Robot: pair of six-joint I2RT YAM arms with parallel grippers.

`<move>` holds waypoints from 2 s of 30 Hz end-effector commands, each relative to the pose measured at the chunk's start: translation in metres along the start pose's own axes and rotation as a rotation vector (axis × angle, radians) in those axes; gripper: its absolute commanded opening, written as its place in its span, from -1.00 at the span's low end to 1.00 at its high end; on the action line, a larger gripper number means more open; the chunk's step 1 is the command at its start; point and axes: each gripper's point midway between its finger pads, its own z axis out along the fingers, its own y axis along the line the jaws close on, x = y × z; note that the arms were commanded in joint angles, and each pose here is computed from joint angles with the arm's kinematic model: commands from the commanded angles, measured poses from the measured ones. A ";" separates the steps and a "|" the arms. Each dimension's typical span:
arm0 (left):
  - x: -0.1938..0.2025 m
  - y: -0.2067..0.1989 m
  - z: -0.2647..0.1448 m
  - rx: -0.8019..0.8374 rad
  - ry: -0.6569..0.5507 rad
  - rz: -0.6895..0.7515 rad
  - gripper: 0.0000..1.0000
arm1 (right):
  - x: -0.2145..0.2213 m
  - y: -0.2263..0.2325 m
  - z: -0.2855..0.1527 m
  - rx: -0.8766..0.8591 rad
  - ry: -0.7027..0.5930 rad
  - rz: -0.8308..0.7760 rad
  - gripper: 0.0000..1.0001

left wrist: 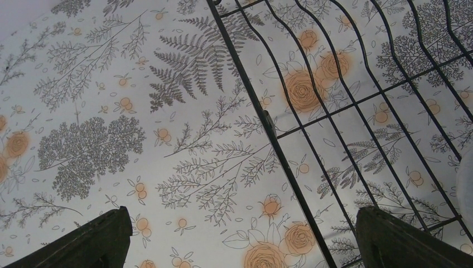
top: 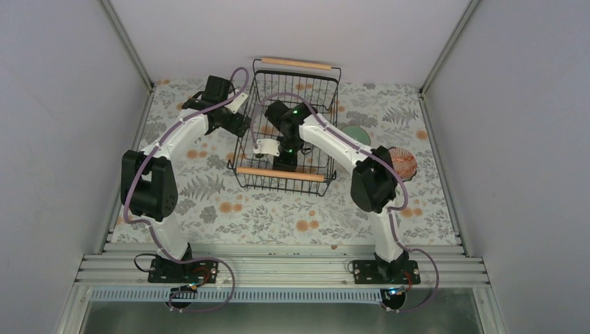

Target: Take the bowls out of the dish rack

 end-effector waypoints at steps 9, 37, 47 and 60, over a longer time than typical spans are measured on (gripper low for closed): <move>-0.009 -0.004 -0.014 0.006 -0.048 0.005 1.00 | 0.006 -0.025 0.035 0.049 0.104 0.018 0.04; -0.026 0.017 -0.056 -0.123 -0.134 0.034 1.00 | 0.003 -0.046 -0.101 0.417 -0.051 0.126 -0.92; -0.032 0.025 -0.084 -0.167 -0.190 0.046 1.00 | 0.076 -0.076 -0.222 0.756 -0.171 0.397 -0.92; -0.033 0.021 -0.099 -0.159 -0.230 0.049 1.00 | 0.258 -0.045 -0.206 0.768 -0.059 0.755 -0.92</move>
